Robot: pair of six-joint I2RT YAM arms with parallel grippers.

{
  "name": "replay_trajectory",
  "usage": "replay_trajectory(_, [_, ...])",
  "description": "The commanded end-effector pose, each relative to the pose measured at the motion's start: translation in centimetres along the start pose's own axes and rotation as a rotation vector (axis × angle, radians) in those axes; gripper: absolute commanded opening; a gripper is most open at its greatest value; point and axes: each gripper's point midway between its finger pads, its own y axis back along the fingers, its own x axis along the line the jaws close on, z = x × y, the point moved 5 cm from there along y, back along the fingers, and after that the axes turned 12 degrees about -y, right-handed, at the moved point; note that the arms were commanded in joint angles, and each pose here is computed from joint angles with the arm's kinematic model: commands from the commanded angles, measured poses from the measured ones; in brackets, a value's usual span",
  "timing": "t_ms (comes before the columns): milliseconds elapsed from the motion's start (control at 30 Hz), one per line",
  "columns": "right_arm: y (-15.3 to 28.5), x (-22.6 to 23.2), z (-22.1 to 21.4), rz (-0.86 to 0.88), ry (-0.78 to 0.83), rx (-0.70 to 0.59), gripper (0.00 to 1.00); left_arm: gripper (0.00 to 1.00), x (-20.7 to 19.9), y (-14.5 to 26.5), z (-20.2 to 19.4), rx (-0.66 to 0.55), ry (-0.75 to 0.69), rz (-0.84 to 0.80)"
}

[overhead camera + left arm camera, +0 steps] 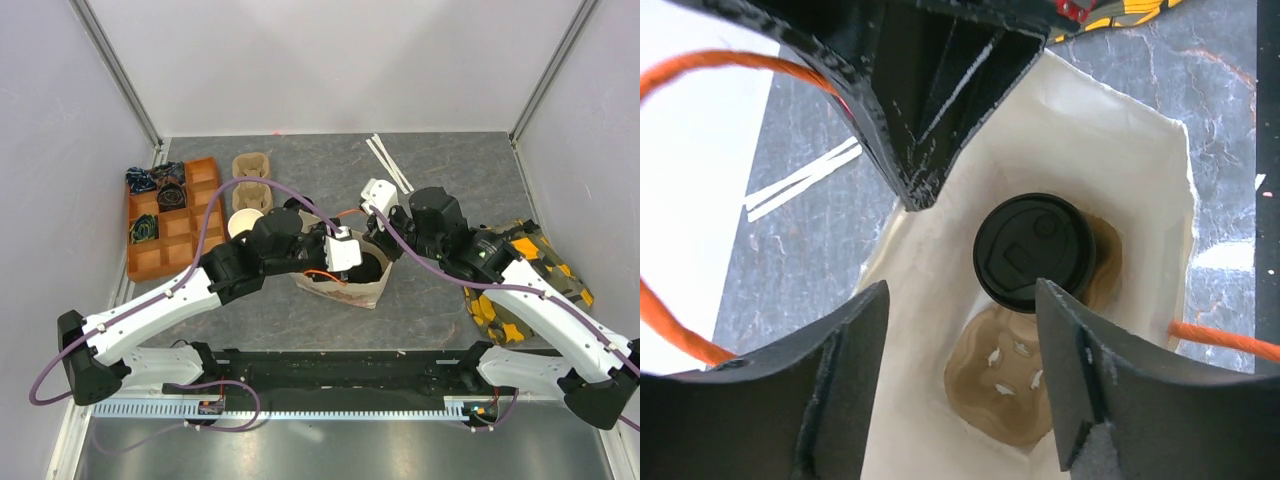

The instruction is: Pack the takeout coffee

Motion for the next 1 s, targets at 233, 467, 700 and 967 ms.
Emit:
replay_trajectory(233, [0.2,-0.3,1.4,0.009,0.031,-0.022,0.00,0.57,1.9,1.4,1.7,-0.081,0.073,0.044])
replay_trajectory(467, [-0.2,-1.2,1.7,-0.002,0.022,-0.015,0.00,0.54,3.8,2.0,2.7,-0.109,0.129,0.094])
replay_trajectory(700, [-0.6,-1.7,1.8,-0.007,0.031,-0.008,0.00,0.49,6.9,2.4,2.0,-0.086,0.261,0.171])
replay_trajectory(967, [-1.2,-2.8,2.5,-0.025,0.024,-0.004,0.06,0.48,8.6,3.6,3.9,-0.134,0.319,0.165])
